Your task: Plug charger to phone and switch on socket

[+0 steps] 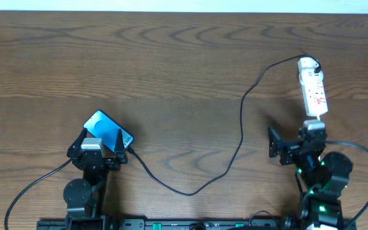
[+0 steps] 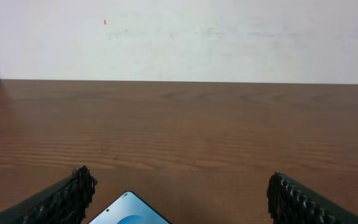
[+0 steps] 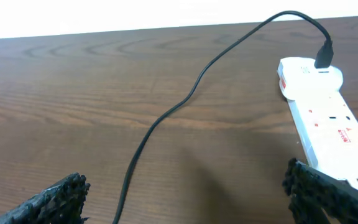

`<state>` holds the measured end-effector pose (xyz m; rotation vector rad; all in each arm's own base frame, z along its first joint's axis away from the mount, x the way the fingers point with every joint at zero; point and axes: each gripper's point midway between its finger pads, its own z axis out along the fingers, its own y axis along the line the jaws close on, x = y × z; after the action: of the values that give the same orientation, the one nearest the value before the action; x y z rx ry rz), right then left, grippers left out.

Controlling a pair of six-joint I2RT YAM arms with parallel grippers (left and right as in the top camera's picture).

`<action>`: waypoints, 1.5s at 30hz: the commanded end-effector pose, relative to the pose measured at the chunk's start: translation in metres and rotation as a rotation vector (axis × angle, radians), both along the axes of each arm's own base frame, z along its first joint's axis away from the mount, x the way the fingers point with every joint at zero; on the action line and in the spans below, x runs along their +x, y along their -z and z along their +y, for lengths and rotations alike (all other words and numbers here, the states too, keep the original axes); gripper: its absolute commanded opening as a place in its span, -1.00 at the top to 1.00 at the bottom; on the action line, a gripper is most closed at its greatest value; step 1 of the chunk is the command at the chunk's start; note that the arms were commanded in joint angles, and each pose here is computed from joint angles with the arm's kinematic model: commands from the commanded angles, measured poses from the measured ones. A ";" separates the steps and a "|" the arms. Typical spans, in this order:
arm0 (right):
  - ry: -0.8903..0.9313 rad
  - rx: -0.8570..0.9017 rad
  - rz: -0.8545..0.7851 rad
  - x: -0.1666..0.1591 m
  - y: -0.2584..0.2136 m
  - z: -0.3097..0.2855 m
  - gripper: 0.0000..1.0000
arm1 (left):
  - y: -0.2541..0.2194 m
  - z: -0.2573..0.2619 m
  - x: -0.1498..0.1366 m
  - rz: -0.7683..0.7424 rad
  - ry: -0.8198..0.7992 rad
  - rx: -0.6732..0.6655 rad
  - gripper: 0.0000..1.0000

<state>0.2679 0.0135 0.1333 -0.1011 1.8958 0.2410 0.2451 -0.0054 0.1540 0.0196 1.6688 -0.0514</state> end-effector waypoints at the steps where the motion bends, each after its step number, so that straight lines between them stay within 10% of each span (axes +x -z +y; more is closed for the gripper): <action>1: -0.006 0.041 -0.022 -0.006 0.005 0.006 -0.99 | 0.014 -0.005 -0.001 0.046 0.029 -0.007 -0.82; 45: 0.161 -0.055 -0.266 -0.022 -0.026 -0.011 -0.99 | 0.014 -0.005 -0.001 0.046 0.030 -0.007 -0.83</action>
<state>0.2456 0.0136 0.1595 -0.0735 1.6385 0.1079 0.2451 -0.0054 0.1540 0.0196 1.6688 -0.0514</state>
